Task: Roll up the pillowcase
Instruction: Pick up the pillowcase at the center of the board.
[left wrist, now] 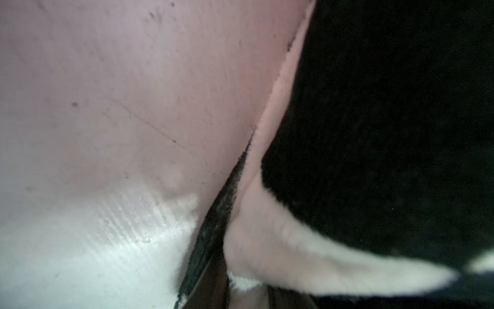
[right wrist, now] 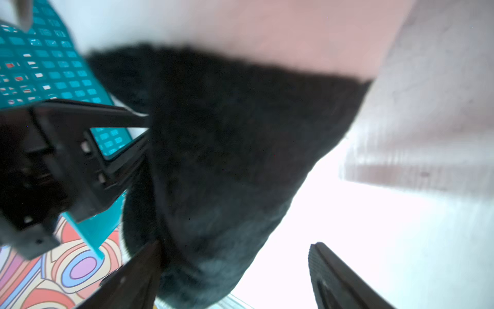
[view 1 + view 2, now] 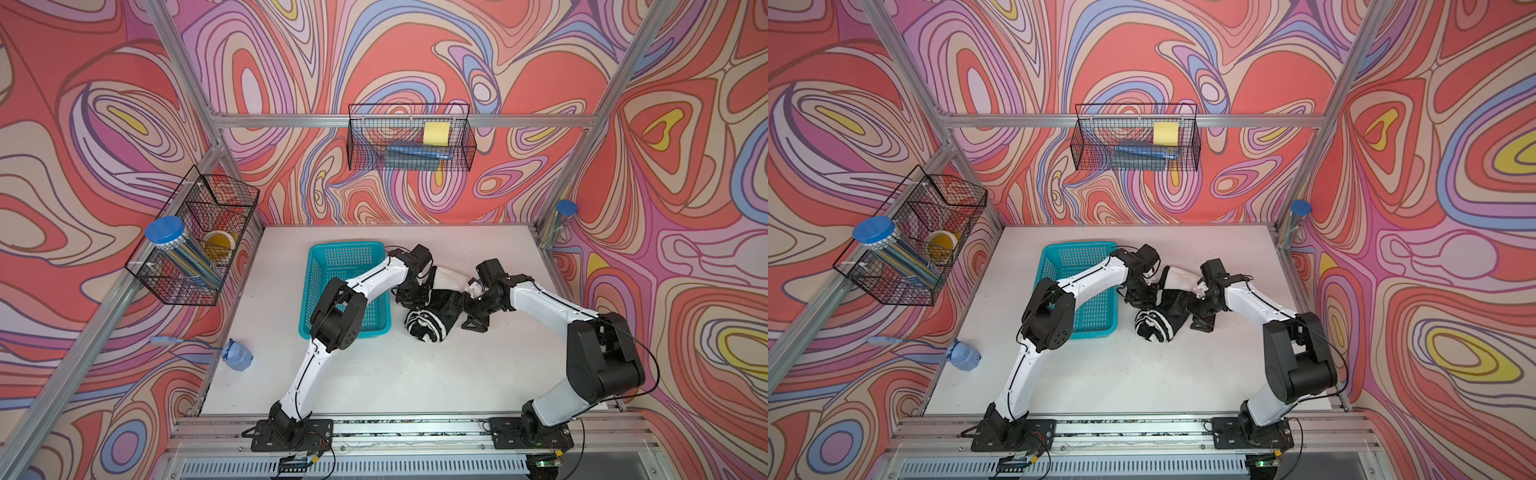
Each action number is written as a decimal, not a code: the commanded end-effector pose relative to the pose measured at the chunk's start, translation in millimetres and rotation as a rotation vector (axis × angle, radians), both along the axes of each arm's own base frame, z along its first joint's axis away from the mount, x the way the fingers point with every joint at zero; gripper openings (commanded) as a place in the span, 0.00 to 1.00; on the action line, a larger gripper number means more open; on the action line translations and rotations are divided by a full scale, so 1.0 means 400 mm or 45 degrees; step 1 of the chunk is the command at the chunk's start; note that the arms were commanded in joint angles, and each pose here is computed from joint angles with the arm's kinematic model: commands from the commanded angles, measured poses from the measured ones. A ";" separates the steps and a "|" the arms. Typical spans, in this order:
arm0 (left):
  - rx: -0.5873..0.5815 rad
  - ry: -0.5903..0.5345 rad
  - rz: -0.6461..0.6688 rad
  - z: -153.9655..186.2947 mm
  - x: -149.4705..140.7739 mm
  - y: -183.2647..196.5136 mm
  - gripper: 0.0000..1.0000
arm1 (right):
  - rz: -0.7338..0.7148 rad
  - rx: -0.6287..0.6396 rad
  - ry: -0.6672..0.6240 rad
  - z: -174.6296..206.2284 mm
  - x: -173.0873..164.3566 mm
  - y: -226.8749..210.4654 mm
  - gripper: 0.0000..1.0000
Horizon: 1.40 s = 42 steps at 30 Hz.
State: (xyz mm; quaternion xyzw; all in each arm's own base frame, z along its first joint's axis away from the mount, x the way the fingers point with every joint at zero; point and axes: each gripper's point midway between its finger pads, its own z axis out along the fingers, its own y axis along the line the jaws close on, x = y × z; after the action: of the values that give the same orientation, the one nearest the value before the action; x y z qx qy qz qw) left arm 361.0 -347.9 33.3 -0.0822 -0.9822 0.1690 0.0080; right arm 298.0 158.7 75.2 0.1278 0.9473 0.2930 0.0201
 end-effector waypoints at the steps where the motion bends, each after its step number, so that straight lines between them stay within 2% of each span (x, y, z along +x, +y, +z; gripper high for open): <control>1: 0.146 0.082 0.005 -0.134 -0.011 0.061 0.28 | 0.024 -0.019 -0.148 -0.006 0.075 -0.016 0.88; 7: 0.116 0.105 0.007 -0.135 -0.009 0.061 0.28 | -0.065 0.015 -0.216 -0.041 0.131 -0.042 0.90; 10: 0.091 0.121 0.005 -0.139 -0.008 0.056 0.28 | -0.086 0.101 -0.214 -0.072 0.155 -0.024 0.91; 12: 0.069 0.134 0.007 -0.142 -0.008 0.048 0.28 | -0.083 0.183 -0.211 -0.087 0.166 -0.002 0.96; 17: -0.025 0.164 0.009 -0.145 -0.004 0.015 0.28 | -0.071 0.326 -0.211 -0.105 0.149 0.030 0.98; 22: -0.163 0.218 0.017 -0.154 -0.004 -0.035 0.28 | -0.031 0.391 -0.157 -0.146 0.118 0.071 0.94; 27: -0.275 0.239 0.005 -0.145 -0.005 -0.076 0.28 | 0.074 0.410 -0.121 -0.168 0.095 0.159 0.77; 31: -0.321 0.226 -0.026 -0.122 -0.010 -0.097 0.28 | 0.043 0.421 -0.130 -0.162 0.106 0.170 0.47; 32: -0.327 0.220 -0.032 -0.116 -0.011 -0.101 0.28 | 0.051 0.430 -0.147 -0.149 0.111 0.173 0.43; 35: -0.375 0.199 -0.044 -0.086 -0.004 -0.118 0.28 | 0.073 0.451 -0.178 -0.104 0.124 0.181 0.34; 39: -0.417 0.136 -0.057 -0.014 0.016 -0.129 0.31 | 0.067 0.479 -0.260 -0.013 0.146 0.187 0.28; 42: -0.429 0.079 -0.051 0.060 0.031 -0.110 0.46 | 0.052 0.504 -0.310 0.055 0.160 0.189 0.26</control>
State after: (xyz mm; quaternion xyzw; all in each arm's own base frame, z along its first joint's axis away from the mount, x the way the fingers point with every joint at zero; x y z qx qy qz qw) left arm 362.7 -359.8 36.7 -0.0536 -0.9513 0.2906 0.0874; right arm 376.0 198.8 48.8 0.1219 0.8868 0.4294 0.1194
